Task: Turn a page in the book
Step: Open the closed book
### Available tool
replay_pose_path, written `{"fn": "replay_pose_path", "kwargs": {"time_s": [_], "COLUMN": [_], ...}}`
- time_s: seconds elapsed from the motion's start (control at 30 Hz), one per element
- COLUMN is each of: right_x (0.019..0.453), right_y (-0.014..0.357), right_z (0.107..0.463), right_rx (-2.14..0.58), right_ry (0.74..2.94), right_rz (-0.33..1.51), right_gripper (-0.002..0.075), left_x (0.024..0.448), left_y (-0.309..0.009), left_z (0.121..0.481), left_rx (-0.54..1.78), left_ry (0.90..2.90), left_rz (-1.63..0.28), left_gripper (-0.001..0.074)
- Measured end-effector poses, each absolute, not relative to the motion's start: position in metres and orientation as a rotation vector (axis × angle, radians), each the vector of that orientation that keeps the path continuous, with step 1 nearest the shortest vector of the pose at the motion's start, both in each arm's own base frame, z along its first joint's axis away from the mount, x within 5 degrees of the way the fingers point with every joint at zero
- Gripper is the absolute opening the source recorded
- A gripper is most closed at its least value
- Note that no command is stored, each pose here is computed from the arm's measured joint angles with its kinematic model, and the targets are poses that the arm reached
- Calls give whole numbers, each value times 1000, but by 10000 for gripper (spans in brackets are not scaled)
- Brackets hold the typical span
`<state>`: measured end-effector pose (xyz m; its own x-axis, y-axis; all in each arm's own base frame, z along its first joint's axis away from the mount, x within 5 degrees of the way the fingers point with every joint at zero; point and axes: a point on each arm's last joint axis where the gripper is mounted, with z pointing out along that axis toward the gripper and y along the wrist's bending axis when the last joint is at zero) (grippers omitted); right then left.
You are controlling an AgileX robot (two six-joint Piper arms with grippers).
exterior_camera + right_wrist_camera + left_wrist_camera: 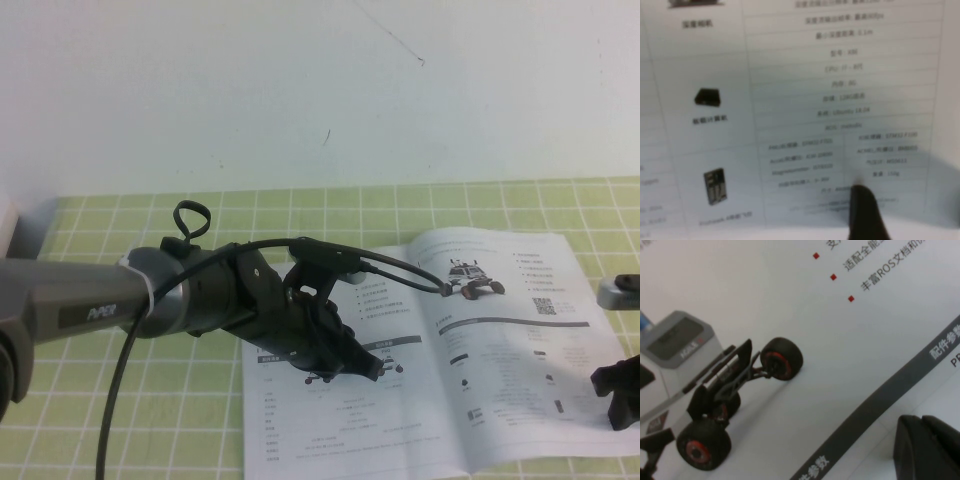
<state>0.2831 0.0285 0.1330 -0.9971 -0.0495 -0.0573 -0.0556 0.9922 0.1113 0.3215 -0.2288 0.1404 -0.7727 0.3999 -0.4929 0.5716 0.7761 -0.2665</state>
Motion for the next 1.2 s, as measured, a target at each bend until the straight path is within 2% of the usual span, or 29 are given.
{"fn": "replay_pose_path", "kwargs": {"time_s": [0.1,0.17,0.33,0.53,0.9,0.97,1.13,1.2], "right_x": [284,284,286,287,288,287,281,278], "right_y": [29,29,30,33,38,37,32,29], "right_z": [133,132,132,133,134,136,156,164], "right_rx": [-70,-63,-45,-41,-95,-112,-184,-202], "right_ry": [3074,3070,3058,3036,3012,3011,2992,2983], "right_rz": [182,185,197,243,322,316,269,253], "right_gripper": [331,242,132,89,91,120,274,309], "left_x": [322,322,322,322,322,322,322,322], "left_y": [-229,-229,-229,-229,-229,-229,-229,-229], "left_z": [140,140,140,140,140,140,140,140], "left_rx": [735,735,735,735,735,735,735,735], "left_ry": [2556,2556,2556,2556,2556,2556,2556,2556], "left_rz": [-571,-571,-571,-571,-571,-571,-571,-571], "left_gripper": [-4,-4,-4,-4,-4,-4,-4,-4]}}
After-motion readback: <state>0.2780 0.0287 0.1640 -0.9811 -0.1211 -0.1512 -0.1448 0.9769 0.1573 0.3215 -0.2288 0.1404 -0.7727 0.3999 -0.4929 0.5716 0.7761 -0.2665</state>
